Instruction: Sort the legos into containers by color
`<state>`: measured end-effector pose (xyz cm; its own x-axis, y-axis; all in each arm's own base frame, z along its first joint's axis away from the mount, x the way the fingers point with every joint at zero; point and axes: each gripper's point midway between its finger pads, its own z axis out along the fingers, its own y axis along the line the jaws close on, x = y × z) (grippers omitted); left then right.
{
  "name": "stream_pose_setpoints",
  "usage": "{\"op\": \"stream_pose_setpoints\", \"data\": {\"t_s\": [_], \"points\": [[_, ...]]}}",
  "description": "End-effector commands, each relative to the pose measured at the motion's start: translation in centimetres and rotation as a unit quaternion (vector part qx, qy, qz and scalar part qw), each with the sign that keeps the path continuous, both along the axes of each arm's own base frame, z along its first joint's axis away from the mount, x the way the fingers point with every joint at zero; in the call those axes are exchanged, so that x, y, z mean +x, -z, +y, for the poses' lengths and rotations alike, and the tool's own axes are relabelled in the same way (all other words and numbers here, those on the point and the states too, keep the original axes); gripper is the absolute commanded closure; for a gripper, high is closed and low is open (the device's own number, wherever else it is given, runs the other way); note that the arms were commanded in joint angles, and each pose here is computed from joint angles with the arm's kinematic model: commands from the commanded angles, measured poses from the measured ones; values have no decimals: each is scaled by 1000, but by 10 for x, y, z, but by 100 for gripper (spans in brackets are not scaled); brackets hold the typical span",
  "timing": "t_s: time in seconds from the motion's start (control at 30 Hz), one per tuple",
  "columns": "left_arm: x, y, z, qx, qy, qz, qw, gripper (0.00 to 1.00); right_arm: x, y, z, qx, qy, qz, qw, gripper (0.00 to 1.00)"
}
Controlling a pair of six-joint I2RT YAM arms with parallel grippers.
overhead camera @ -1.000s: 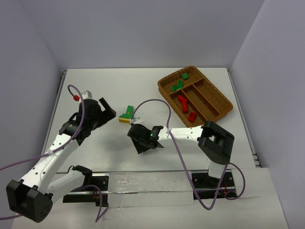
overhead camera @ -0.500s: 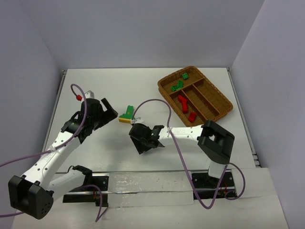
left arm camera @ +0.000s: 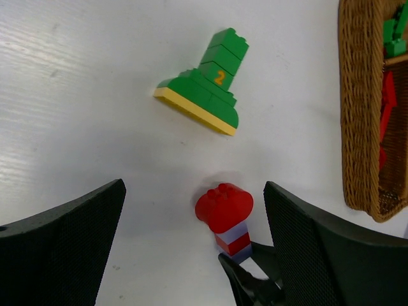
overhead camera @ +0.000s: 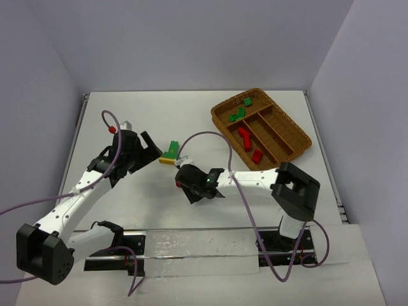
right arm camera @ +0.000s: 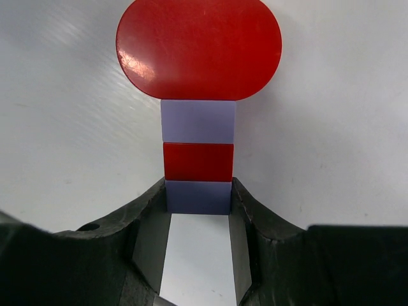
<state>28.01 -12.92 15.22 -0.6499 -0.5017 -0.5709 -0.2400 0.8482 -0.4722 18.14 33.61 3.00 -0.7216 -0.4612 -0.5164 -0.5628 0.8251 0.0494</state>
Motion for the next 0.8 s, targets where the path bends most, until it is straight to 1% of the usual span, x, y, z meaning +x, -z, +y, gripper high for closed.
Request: {"op": "stream_pose_setpoints", "data": {"t_s": [0.0, 0.1, 0.17, 0.2, 0.23, 0.27, 0.37, 0.43, 0.47, 0.63, 0.77], "points": [[9, 7, -27, -52, 55, -3, 997, 3, 21, -62, 8, 88, -8, -92, 992, 98], [2, 12, -49, -105, 99, 4, 990, 3, 26, -76, 4, 94, -6, -119, 988, 98], [-3, 3, -60, -140, 123, -11, 982, 2, 28, -82, 4, 99, -5, -127, 987, 98], [-5, -5, -69, -166, 149, -25, 974, 1, 28, -87, 3, 106, -4, -132, 986, 98], [-8, 1, -69, -177, 153, -19, 972, 1, 30, -91, 4, 113, -3, -138, 984, 98], [-14, 0, -75, -199, 176, -13, 964, 1, 31, -95, 3, 118, -3, -144, 982, 98], [-17, 2, -77, -231, 194, -15, 953, 2, 34, -104, 1, 126, -2, -155, 980, 98], [-18, -8, -81, -258, 206, -35, 943, 3, 35, -109, -1, 132, -3, -157, 979, 99], [-19, -12, -83, -274, 207, -43, 938, 3, 36, -110, -1, 134, -3, -157, 979, 99], [-16, -19, -85, -317, 192, -50, 927, 3, 36, -108, -1, 134, -7, -152, 979, 100], [-15, -21, -81, -330, 170, -68, 926, 3, 35, -110, 1, 139, -9, -151, 979, 100]]}}
